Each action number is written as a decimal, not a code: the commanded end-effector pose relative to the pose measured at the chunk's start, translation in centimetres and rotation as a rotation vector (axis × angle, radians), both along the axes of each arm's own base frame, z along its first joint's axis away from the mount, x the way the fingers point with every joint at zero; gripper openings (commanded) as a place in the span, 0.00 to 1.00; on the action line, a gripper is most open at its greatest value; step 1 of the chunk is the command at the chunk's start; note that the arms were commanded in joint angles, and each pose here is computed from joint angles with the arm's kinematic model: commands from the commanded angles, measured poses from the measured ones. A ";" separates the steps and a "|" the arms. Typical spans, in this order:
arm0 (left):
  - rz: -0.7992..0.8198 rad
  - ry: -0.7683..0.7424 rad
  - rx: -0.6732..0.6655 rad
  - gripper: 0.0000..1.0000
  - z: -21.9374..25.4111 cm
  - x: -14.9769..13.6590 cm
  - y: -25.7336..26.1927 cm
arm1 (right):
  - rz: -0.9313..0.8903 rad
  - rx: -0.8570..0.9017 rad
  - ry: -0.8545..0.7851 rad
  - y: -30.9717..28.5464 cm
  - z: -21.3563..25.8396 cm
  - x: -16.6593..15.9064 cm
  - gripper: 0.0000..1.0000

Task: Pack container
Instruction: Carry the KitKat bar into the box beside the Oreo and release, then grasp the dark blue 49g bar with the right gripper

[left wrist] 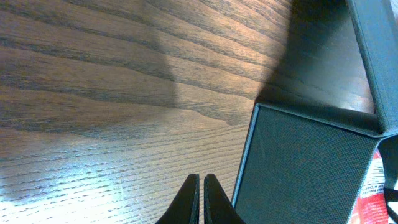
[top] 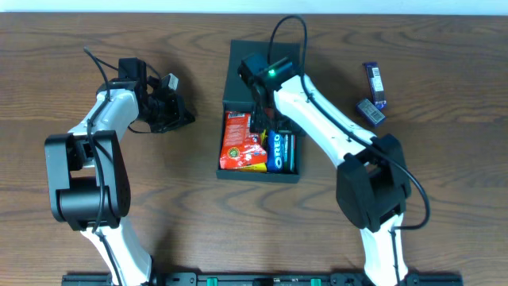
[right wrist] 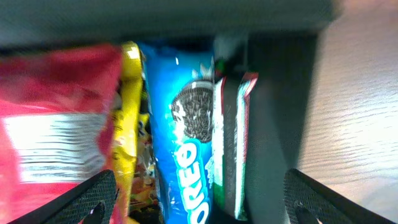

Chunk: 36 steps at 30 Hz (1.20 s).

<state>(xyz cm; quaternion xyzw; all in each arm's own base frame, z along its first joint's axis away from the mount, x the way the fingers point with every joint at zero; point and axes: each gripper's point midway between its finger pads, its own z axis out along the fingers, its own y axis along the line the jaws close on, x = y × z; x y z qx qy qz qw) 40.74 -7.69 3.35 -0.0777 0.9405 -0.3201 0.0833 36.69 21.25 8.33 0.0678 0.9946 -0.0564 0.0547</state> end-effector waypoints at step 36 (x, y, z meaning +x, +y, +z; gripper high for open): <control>-0.035 0.021 -0.014 0.06 0.8 -0.8 -2.6 | 0.180 0.086 -0.185 -26.8 -5.9 17.0 0.75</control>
